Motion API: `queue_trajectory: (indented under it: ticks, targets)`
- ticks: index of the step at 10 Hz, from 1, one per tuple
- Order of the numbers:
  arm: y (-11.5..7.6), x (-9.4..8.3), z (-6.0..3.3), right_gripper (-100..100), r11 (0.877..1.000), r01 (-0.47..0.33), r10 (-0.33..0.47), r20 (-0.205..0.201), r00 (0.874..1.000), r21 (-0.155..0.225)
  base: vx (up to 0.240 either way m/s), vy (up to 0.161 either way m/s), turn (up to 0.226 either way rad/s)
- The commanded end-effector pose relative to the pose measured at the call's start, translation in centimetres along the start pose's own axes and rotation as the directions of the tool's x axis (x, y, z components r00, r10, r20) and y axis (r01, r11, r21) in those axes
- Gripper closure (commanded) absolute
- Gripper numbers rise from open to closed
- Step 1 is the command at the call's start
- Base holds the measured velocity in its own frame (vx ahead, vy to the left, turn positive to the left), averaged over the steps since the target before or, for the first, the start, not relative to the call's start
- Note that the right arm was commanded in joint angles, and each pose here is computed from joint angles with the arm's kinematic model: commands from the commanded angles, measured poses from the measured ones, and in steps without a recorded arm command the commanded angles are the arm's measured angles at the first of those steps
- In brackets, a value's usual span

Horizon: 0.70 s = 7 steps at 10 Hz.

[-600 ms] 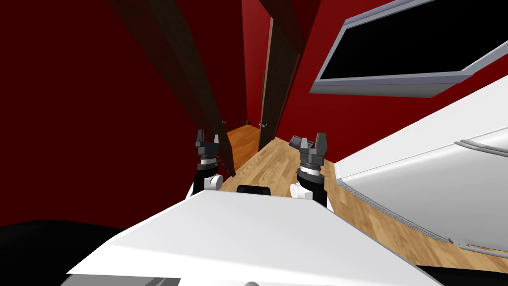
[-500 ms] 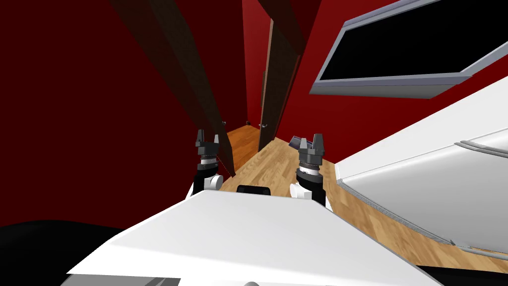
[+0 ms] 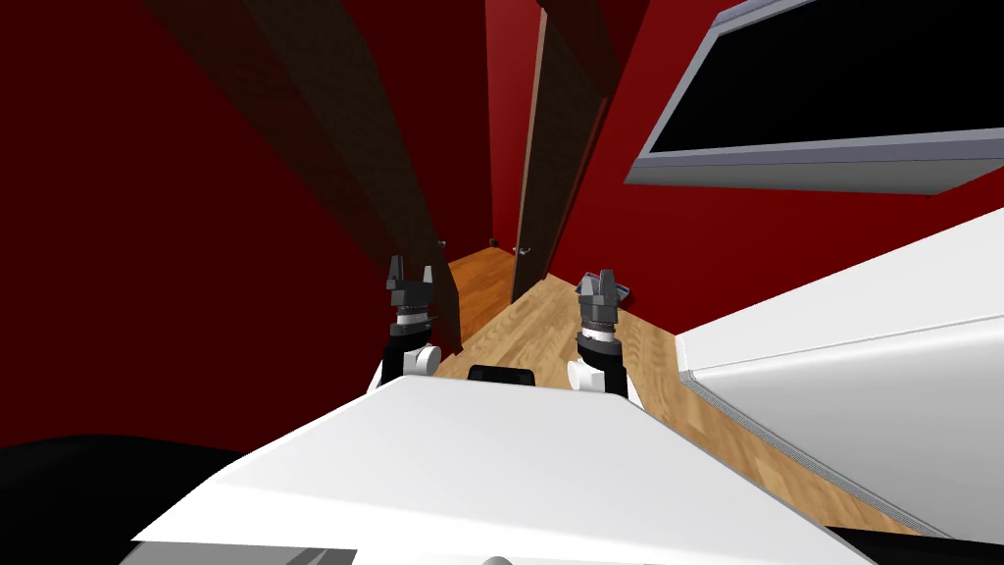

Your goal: Push the door open

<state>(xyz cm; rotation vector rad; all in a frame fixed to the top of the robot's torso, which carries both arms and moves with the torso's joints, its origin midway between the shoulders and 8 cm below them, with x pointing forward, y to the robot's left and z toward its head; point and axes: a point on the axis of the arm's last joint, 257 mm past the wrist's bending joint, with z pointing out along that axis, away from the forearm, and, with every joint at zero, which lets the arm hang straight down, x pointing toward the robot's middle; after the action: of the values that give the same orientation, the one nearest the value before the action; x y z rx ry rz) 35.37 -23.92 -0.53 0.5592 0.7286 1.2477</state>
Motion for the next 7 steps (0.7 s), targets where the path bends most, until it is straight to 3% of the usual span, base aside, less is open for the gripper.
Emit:
queue_trajectory:
  ticks: [1, 7]
  targets:
    - [-1.2, 0.6, -0.29, -100, 1.000, -0.010, 0.010, -0.015, 1.000, 0.016, 0.122, -0.059, 0.059]
    - [-5.3, 2.9, -1.24, -100, 0.996, -0.042, 0.047, -0.061, 0.997, 0.078, 0.122, -0.079, 0.078]
